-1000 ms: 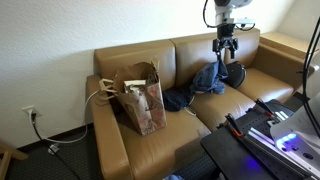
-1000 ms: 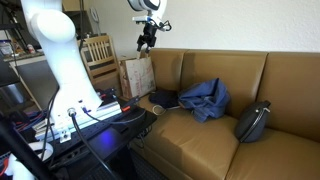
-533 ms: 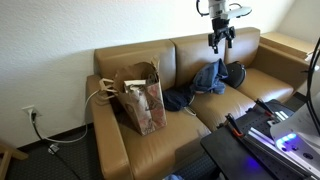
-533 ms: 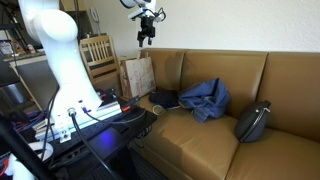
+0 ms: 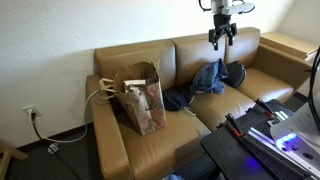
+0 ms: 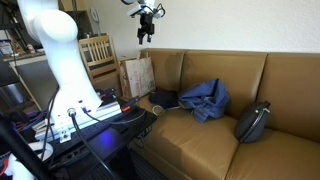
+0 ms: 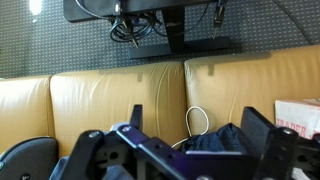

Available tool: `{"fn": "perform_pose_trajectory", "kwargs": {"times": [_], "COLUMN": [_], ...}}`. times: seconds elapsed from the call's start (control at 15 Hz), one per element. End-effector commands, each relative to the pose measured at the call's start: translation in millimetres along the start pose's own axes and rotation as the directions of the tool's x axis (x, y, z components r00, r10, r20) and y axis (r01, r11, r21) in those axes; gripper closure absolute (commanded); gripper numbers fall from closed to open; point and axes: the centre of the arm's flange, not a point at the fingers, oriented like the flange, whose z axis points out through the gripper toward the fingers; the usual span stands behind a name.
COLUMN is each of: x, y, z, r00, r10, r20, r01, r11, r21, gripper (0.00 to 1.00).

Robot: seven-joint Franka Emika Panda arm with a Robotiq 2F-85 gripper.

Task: Put the grey clothing on the denim trousers

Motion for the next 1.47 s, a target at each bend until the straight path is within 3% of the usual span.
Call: {"fn": "perform_pose_trajectory", "kwargs": {"times": [0.0, 0.8, 1.0, 1.4], "x": [0.0, -0.1, 32.1, 50.3], "y": [-0.3, -0.4, 4.8, -14.9], "z": [0.0, 0.0, 10.7, 22.6], "r00": [1.0, 1.0, 0.988, 0.976], "r10": [0.0, -0.001, 0.042, 0.085], "r20": [0.0, 0.0, 0.149, 0.198], "r01": [0.0, 0.001, -0.04, -0.064], "r11": [1.0, 1.0, 0.999, 0.992], "r21": [0.0, 0.0, -0.016, -0.11], "gripper": [0.0, 0.0, 0.0, 0.0]}}
